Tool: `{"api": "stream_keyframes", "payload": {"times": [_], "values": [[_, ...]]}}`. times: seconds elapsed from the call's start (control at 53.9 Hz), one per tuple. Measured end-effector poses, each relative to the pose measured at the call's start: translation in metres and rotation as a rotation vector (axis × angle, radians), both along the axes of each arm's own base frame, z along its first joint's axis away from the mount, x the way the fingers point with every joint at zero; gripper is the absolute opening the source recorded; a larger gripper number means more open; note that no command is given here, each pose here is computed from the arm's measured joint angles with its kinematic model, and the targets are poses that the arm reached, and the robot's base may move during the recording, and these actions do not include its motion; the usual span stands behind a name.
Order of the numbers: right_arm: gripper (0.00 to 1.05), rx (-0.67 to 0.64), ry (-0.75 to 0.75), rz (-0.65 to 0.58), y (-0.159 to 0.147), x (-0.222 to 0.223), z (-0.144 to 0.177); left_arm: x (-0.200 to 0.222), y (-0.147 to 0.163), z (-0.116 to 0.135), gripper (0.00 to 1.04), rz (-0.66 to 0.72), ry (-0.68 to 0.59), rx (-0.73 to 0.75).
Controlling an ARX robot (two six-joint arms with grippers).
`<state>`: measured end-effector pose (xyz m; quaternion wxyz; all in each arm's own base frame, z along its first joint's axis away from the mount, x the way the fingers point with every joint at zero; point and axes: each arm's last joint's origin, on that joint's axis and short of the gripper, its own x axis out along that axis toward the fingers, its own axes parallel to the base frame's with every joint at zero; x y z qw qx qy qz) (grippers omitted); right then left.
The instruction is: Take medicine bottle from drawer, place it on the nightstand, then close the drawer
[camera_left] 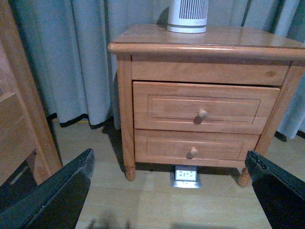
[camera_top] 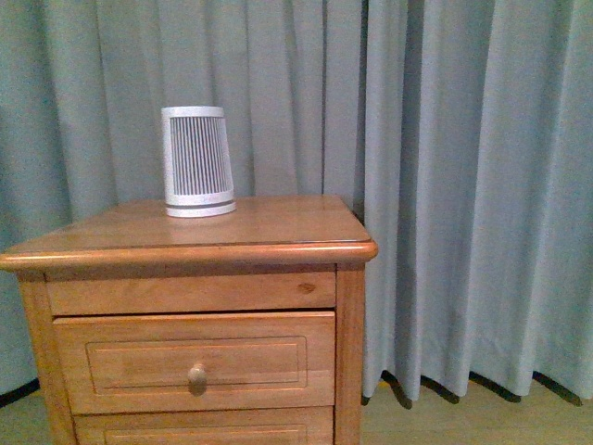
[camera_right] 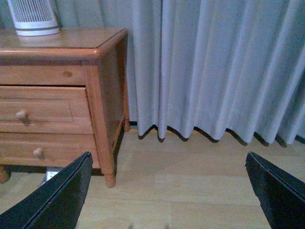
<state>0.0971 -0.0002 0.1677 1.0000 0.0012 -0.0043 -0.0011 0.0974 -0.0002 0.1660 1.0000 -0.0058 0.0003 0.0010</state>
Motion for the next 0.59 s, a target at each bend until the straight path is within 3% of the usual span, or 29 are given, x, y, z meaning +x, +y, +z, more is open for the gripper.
{"api": "stream_keyframes", "payload": {"times": [0.093,0.167,0.316,0.464,0.594], "values": [[0.98,0.0,0.0,0.0,0.0,0.0,0.0,0.002,0.0,-0.004,0.98,0.055,0.18,-0.118],[0.98,0.0,0.0,0.0,0.0,0.0,0.0,0.008,0.0,-0.007,0.98,0.058,0.229,-0.18],[0.98,0.0,0.0,0.0,0.0,0.0,0.0,0.034,0.001,-0.001,0.98,0.058,0.193,-0.207],[0.98,0.0,0.0,0.0,0.0,0.0,0.0,0.084,0.0,0.008,0.98,0.07,0.134,-0.209],[0.98,0.0,0.0,0.0,0.0,0.0,0.0,0.14,-0.013,-0.005,0.98,0.097,0.148,-0.215]]}}
